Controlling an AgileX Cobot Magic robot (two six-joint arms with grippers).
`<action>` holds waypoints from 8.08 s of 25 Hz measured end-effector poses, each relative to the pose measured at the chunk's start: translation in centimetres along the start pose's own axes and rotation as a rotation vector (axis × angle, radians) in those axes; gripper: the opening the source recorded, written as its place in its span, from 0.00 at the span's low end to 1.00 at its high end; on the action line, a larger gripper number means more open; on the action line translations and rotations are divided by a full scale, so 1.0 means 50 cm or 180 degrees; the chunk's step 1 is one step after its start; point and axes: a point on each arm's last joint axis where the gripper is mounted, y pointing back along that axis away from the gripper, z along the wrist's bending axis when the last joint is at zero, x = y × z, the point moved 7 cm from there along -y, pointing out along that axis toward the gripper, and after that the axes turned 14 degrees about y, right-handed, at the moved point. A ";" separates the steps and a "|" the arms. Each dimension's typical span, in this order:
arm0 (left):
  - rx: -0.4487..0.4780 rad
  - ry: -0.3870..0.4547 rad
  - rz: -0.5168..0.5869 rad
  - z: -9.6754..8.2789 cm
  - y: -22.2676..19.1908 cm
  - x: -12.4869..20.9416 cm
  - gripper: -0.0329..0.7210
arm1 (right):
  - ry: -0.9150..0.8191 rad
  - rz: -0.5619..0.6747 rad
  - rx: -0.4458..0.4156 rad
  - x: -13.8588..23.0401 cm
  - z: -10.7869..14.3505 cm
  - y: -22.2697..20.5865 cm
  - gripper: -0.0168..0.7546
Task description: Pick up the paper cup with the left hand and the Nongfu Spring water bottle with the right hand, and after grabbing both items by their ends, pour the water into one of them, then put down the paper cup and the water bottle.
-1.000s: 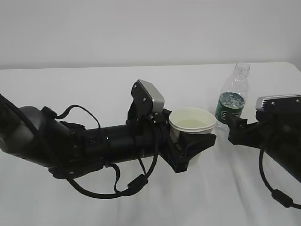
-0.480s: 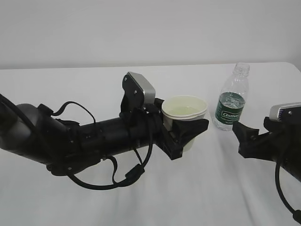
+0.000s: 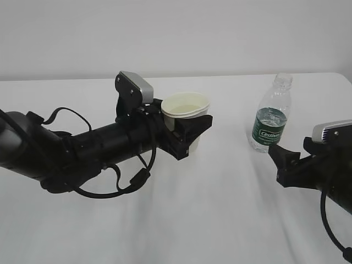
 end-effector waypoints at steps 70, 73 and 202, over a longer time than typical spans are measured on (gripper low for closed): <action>-0.2219 0.0071 -0.0236 0.327 0.232 0.012 0.64 | 0.0017 -0.0019 -0.0081 -0.002 0.008 0.000 0.79; -0.2228 0.0083 -0.0208 0.337 0.226 0.026 0.64 | 0.0020 -0.0020 -0.0086 -0.002 0.009 0.000 0.79; -0.1722 -0.0521 -0.1565 0.042 0.392 -0.351 0.82 | 0.0180 -0.0950 0.0147 -0.388 -0.083 0.106 0.79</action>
